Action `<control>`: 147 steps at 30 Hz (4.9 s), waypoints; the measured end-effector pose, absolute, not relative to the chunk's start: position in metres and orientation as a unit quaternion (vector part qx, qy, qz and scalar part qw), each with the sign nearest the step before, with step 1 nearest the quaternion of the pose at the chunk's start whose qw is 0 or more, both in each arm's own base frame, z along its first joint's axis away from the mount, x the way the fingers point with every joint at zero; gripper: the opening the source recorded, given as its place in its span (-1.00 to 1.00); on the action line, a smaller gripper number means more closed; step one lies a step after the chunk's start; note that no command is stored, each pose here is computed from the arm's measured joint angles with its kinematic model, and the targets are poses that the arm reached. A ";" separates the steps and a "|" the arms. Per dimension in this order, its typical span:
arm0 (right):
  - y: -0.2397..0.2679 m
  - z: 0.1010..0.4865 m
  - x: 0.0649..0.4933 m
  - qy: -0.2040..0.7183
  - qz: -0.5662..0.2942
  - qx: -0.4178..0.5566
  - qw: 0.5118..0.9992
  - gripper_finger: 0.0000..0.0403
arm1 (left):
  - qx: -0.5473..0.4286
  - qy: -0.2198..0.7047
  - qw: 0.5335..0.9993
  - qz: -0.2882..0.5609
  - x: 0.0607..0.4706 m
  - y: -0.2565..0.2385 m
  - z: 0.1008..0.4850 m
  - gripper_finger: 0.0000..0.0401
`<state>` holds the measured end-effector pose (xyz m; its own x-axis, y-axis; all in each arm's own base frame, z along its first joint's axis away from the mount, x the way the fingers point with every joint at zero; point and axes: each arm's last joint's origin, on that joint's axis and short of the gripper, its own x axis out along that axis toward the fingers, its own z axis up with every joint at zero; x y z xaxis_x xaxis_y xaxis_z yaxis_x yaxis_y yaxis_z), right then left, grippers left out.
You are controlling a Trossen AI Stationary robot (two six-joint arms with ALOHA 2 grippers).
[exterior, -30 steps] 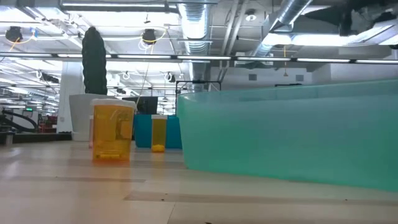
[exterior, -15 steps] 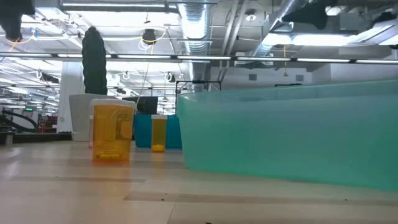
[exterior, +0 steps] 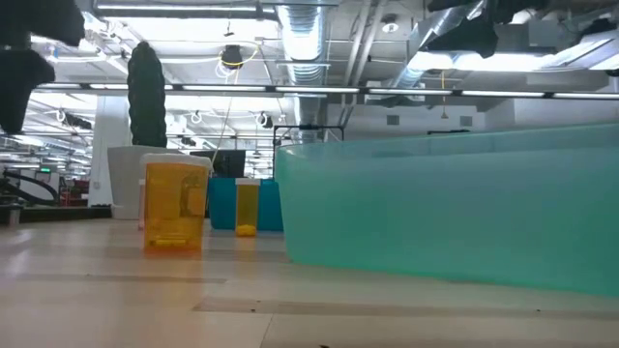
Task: Pick and place medicine bottles into bin by pill shape (circle, oval)
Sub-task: Put the large orange pill bottle into the blue bin
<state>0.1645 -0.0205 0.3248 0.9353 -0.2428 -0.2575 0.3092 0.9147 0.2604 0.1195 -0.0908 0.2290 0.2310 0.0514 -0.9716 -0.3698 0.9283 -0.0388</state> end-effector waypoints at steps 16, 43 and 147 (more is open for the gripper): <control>-0.021 0.325 0.164 0.111 -0.143 0.151 0.972 0.70 | -0.140 0.617 0.763 0.130 0.117 -0.090 0.200 0.78; -0.021 0.325 0.164 0.111 -0.144 0.150 0.972 0.66 | -0.104 0.647 0.747 0.110 0.127 -0.099 0.187 0.27; -0.021 0.325 0.164 0.112 -0.145 0.150 0.972 0.66 | 0.024 0.630 0.761 0.150 0.371 0.155 0.205 0.23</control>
